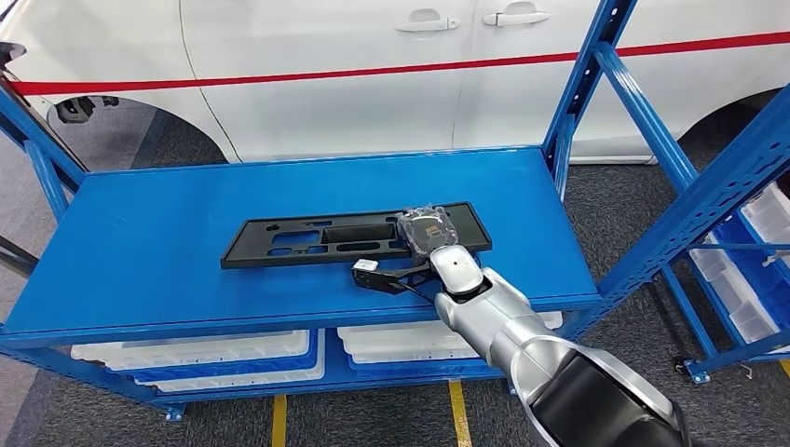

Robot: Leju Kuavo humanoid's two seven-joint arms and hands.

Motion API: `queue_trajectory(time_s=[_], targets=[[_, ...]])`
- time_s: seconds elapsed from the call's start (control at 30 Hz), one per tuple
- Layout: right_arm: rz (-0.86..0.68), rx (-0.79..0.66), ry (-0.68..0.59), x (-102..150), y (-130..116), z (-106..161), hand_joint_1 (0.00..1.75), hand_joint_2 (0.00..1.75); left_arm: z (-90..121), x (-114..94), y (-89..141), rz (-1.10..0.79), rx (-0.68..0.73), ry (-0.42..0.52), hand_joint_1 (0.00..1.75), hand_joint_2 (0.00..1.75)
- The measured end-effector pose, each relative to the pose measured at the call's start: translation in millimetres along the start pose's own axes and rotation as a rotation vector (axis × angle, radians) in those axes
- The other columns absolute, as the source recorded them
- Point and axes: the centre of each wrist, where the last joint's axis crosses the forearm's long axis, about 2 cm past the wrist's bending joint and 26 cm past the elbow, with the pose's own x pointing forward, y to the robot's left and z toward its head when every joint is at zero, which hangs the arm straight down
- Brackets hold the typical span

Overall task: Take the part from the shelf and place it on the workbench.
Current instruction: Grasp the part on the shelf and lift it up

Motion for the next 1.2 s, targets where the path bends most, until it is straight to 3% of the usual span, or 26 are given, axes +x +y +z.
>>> queue_trajectory(time_s=[0.23, 0.37, 0.53, 0.77, 1.0, 1.2], targets=[[-0.005, 0.002, -0.007, -1.1, -1.5, -0.9, 1.75, 1.75, 0.0, 0.0, 0.0, 0.004, 0.000, 0.004, 0.00, 0.00], [-0.011, 0.002, -0.014, -1.9, -1.9, -1.2, 1.75, 1.75, 0.0, 0.0, 0.0, 0.013, 0.001, 0.002, 0.00, 1.75], [-0.012, -0.002, -0.023, 0.4, -2.7, -1.3, 1.75, 1.75, 0.0, -0.5, 0.1, 0.042, 0.008, -0.020, 0.00, 1.75], [-0.017, -0.009, -0.045, 21.8, -5.9, -0.8, 1.75, 1.75, 0.0, -1.5, 0.1, 0.097, -0.011, -0.046, 0.00, 1.75], [-0.031, -0.016, -0.058, 30.7, -7.2, -0.3, 1.75, 1.75, -0.1, -2.3, -0.5, 0.130, -0.002, -0.017, 0.00, 1.75], [-0.067, -0.131, -0.104, 34.3, 1.0, 6.2, 1.75, 1.75, -0.1, -3.1, -0.5, 0.134, 0.007, -0.014, 0.00, 1.75]])
